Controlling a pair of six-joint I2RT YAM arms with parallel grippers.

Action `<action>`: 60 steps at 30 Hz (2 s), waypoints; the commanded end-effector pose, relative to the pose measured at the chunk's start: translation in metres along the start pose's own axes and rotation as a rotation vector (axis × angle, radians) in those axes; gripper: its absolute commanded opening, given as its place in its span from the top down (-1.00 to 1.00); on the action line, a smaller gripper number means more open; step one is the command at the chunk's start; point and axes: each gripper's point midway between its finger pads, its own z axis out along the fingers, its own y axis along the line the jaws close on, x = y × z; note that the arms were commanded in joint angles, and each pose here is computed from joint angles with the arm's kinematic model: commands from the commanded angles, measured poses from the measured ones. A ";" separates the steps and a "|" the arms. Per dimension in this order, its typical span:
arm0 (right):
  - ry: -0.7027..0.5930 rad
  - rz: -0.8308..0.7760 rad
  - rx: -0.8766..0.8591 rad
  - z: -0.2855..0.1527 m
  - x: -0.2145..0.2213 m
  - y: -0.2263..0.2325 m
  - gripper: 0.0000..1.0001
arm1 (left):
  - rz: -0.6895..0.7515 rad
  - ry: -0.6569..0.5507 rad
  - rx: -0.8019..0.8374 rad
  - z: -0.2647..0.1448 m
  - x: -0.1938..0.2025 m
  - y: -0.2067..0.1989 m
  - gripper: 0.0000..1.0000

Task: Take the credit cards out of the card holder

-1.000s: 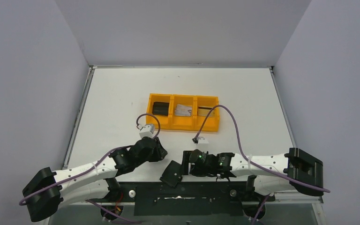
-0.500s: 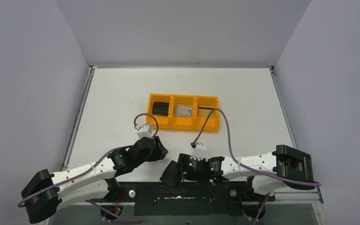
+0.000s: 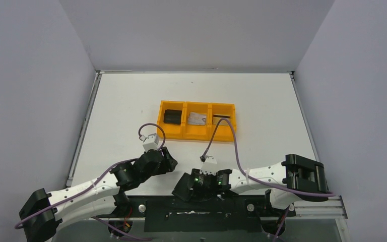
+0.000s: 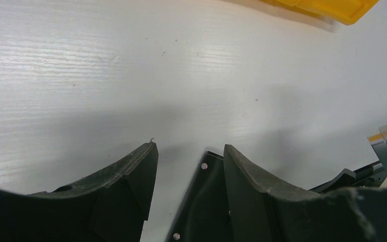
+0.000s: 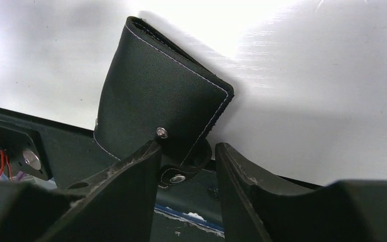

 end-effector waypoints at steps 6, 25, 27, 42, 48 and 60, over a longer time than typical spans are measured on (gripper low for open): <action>-0.056 0.009 0.008 -0.008 -0.008 -0.007 0.30 | -0.015 -0.030 0.016 0.002 -0.008 -0.007 0.08; -0.065 0.053 -0.088 -0.016 -0.009 -0.015 0.60 | -0.011 -0.012 0.025 0.006 -0.004 -0.012 0.15; -0.063 0.044 -0.091 -0.016 -0.010 -0.012 0.61 | -0.010 -0.008 0.028 0.007 -0.004 -0.013 0.15; -0.328 0.012 0.082 -0.036 -0.095 -0.039 0.88 | -0.007 -0.041 0.032 -0.002 -0.014 -0.014 0.09; -0.306 0.008 0.101 -0.031 -0.103 -0.067 0.63 | -0.003 -0.027 0.053 0.000 -0.010 -0.017 0.08; -0.257 0.019 -0.024 -0.026 -0.092 -0.061 -0.03 | 0.069 0.050 0.105 0.013 -0.001 -0.041 0.07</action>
